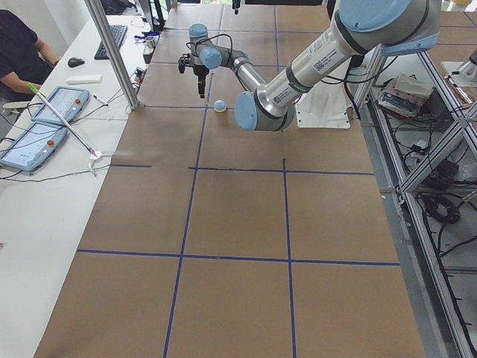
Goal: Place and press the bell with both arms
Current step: 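Lower the bell onto the center crossing and open the left gripper, then withdraw the left gripper while moving the right gripper above the bell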
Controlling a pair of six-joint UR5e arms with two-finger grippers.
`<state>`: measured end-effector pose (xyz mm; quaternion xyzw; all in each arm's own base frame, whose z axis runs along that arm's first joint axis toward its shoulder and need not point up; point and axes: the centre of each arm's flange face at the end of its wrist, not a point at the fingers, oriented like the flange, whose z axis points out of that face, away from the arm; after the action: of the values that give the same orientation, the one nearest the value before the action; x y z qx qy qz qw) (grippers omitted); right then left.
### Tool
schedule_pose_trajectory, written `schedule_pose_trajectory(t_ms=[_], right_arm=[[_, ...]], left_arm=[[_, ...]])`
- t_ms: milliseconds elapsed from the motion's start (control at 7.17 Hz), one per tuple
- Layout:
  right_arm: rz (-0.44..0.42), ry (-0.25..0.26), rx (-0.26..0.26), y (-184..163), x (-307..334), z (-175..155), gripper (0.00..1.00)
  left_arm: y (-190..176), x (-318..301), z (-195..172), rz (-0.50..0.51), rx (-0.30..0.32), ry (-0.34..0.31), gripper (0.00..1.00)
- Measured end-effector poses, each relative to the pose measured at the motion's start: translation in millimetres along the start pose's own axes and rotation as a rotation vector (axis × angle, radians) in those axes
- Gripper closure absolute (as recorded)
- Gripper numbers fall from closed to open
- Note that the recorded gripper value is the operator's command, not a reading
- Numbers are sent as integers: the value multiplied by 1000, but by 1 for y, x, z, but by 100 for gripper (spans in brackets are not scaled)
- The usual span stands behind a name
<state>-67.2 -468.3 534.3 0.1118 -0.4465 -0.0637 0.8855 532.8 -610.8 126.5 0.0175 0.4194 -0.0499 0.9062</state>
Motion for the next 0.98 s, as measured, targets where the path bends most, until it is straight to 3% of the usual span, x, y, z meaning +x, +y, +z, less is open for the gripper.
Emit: schedule_pose_trajectory(t_ms=[140, 419, 698, 977], right_arm=[[28, -59, 16, -24, -56, 16, 0], [114, -159, -6, -62, -167, 44, 0], [201, -189, -27, -81, -280, 73, 10], [312, -111, -17, -89, -410, 103, 69]], left_arm=[[-6, -38, -18, -13, -3, 30, 0], [-1, -116, -38, -15, 9, 63, 0], [22, -192, -56, 36, 3, 85, 0], [50, -259, -72, 66, 1, 89, 0]])
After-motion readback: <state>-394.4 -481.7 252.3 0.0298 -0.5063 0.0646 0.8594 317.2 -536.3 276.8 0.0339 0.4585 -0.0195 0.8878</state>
